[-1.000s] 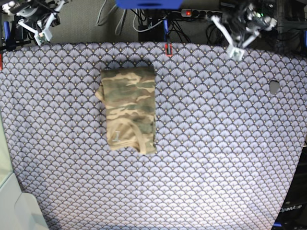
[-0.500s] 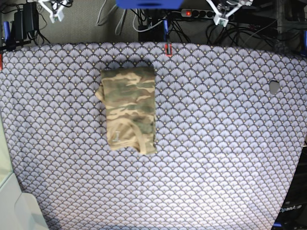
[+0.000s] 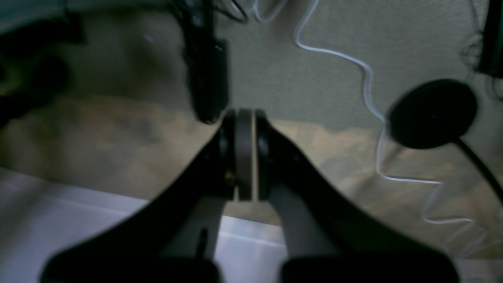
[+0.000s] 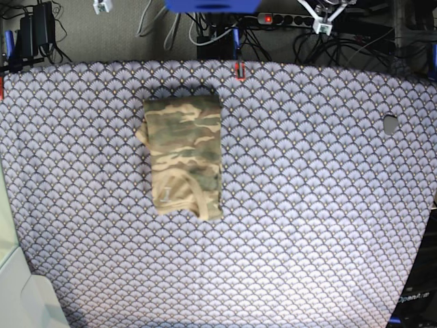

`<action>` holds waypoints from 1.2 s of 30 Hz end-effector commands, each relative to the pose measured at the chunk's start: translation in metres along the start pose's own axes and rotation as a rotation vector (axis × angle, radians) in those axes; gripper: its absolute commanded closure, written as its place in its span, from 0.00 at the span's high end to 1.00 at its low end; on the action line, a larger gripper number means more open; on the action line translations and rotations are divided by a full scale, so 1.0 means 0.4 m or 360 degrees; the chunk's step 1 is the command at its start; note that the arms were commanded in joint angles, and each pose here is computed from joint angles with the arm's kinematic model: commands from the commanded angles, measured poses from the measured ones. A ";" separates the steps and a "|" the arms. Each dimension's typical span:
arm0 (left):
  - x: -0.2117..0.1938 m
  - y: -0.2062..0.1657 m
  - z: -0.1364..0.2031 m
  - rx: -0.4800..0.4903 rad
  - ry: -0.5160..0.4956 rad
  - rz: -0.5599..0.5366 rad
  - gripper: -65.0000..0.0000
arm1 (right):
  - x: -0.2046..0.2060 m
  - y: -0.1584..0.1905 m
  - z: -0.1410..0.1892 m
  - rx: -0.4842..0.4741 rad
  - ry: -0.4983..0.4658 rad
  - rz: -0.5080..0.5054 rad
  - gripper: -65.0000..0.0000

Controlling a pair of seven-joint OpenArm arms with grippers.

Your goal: Fold the T-shirt properly

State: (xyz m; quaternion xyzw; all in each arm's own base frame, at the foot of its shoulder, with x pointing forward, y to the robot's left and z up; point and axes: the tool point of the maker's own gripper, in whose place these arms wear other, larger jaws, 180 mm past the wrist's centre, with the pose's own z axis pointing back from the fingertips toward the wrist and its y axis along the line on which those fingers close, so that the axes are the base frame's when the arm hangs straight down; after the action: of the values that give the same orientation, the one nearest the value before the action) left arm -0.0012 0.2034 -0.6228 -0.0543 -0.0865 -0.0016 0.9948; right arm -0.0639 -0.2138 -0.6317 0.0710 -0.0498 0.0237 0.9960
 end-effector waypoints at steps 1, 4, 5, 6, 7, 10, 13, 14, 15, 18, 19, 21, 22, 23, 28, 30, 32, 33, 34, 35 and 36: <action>-0.013 0.004 -0.005 0.0007 -0.0002 0.0019 0.00 | -0.002 -0.014 -0.001 -0.0032 0.0011 0.0014 0.00; -0.037 -0.007 -0.031 0.0021 -0.0018 0.0101 0.00 | 0.013 -0.011 -0.024 -0.0098 0.0037 0.0001 0.00; -0.037 -0.006 -0.037 0.0030 -0.0032 0.0120 0.00 | 0.021 -0.003 -0.033 -0.0108 0.0041 -0.0012 0.00; -0.041 -0.020 -0.045 0.0025 -0.0036 0.0145 0.00 | 0.033 0.002 -0.041 -0.0120 0.0040 -0.0023 0.00; -0.046 -0.037 -0.053 0.0019 -0.0039 0.0169 0.00 | 0.038 0.002 -0.046 -0.0141 0.0046 -0.0030 0.00; -0.044 -0.055 -0.070 0.0049 -0.0039 0.0208 0.00 | 0.060 0.015 -0.061 -0.0221 0.0035 -0.0034 0.00; -0.036 -0.021 -0.076 0.0255 -0.0048 0.0196 0.01 | 0.063 0.015 -0.063 -0.0251 0.0030 -0.0036 0.00; -0.026 -0.006 -0.075 0.0328 -0.0061 0.0186 0.01 | 0.063 0.028 -0.067 -0.0240 0.0027 -0.0040 0.00; -0.017 0.008 -0.074 0.0375 -0.0070 0.0179 0.01 | 0.064 0.038 -0.070 -0.0231 0.0024 -0.0042 0.00; -0.001 0.025 -0.074 0.0437 -0.0075 0.0172 0.01 | 0.079 0.049 -0.072 -0.0222 -0.0030 -0.0042 0.00; 0.005 0.027 -0.075 0.0442 -0.0080 0.0177 0.01 | 0.083 0.066 -0.076 -0.0206 -0.0043 -0.0047 0.00; 0.006 0.025 -0.075 0.0444 -0.0080 0.0185 0.01 | 0.084 0.072 -0.079 -0.0236 -0.0053 -0.0048 0.00; 0.006 0.024 -0.075 0.0444 -0.0081 0.0195 0.01 | 0.084 0.064 -0.077 -0.0278 -0.0064 -0.0041 0.00; 0.006 0.022 -0.076 0.0442 -0.0081 0.0198 0.01 | 0.083 0.059 -0.075 -0.0318 -0.0080 -0.0036 0.00; 0.004 -0.017 -0.085 0.0406 -0.0081 0.0211 0.01 | 0.087 0.093 -0.082 -0.0326 -0.0104 0.0069 0.00; 0.007 -0.017 -0.085 0.0406 -0.0088 0.0205 0.01 | 0.088 0.079 -0.078 -0.0401 -0.0102 0.0151 0.00; 0.007 -0.014 -0.084 0.0408 -0.0090 0.0204 0.01 | 0.098 0.044 -0.066 -0.0547 -0.0114 0.0251 0.00; 0.009 -0.012 -0.084 0.0410 -0.0091 0.0204 0.01 | 0.101 0.032 -0.062 -0.0594 -0.0116 0.0273 0.00; 0.018 -0.013 -0.086 0.0406 -0.0094 0.0195 0.01 | 0.102 0.028 -0.060 -0.0612 -0.0117 0.0271 0.00; 0.027 -0.009 -0.087 0.0409 -0.0099 0.0190 0.01 | 0.101 0.026 -0.060 -0.0613 -0.0112 0.0255 0.00; 0.026 -0.008 -0.087 0.0410 -0.0097 0.0190 0.01 | 0.097 0.023 -0.059 -0.0618 -0.0105 0.0240 0.00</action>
State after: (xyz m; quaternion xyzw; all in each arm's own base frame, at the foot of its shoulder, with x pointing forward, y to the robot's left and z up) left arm 0.0119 0.1939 -0.6554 0.0655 -0.1069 0.0726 0.9895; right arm -0.0196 -0.1985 -0.6503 -0.1219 -0.0928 0.0868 0.9844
